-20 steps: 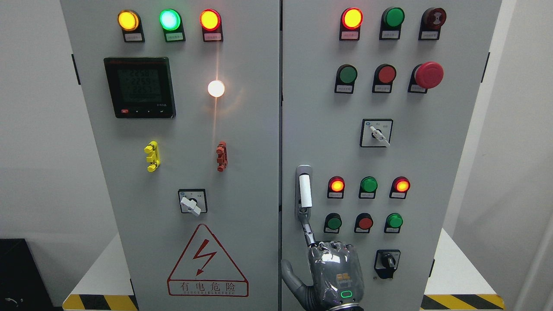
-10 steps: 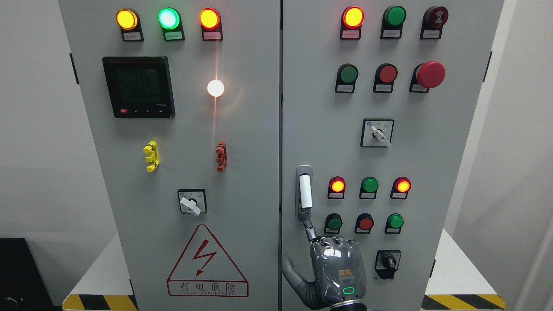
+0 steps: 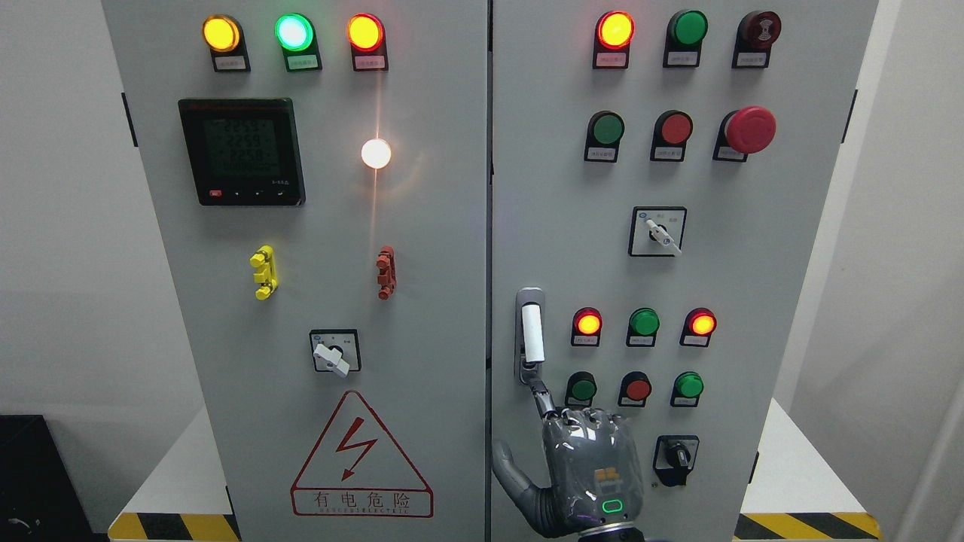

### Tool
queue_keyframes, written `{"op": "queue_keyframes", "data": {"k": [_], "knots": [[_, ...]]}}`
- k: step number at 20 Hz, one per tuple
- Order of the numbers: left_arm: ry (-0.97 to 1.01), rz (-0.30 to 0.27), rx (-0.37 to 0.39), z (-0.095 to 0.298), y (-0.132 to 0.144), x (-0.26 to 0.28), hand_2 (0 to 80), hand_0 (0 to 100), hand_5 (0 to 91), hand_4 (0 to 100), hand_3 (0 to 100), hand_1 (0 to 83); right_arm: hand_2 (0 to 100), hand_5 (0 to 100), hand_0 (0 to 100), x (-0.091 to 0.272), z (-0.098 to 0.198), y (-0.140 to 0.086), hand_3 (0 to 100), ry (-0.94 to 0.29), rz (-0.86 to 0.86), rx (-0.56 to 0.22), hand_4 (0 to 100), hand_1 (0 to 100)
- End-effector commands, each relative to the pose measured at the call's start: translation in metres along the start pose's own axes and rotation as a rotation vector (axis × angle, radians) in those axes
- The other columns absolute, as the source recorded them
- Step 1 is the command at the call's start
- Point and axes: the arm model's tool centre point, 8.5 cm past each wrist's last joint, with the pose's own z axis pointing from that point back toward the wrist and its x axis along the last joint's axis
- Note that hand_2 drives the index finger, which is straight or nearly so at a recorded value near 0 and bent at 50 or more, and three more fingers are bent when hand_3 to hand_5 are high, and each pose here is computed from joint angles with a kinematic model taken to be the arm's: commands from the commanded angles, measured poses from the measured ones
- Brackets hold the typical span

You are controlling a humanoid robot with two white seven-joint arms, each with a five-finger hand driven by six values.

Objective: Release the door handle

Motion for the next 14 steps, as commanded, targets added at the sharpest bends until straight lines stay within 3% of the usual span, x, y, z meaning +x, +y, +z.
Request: {"op": "queue_keyframes", "data": {"k": [1,7,14], "knots": [[0.016,0.002,0.000,0.001,0.000,-0.011,0.0,12,0.0,0,0,55.6,41,100,39,-0.001,0.009,-0.013,100,0.002,-0.009,-0.030,100,26],[0.016,0.002,0.000,0.001,0.000,-0.011,0.0,12,0.0,0,0,55.6,68,100,43,-0.004,0.006,-0.023,100,0.013,-0.014,-0.056,100,26],[0.016,0.002,0.000,0.001,0.000,-0.011,0.0,12,0.0,0,0,55.6,85,100,34,-0.008,0.002,-0.029,100,0.026,-0.020,-0.061,100,20]]}}
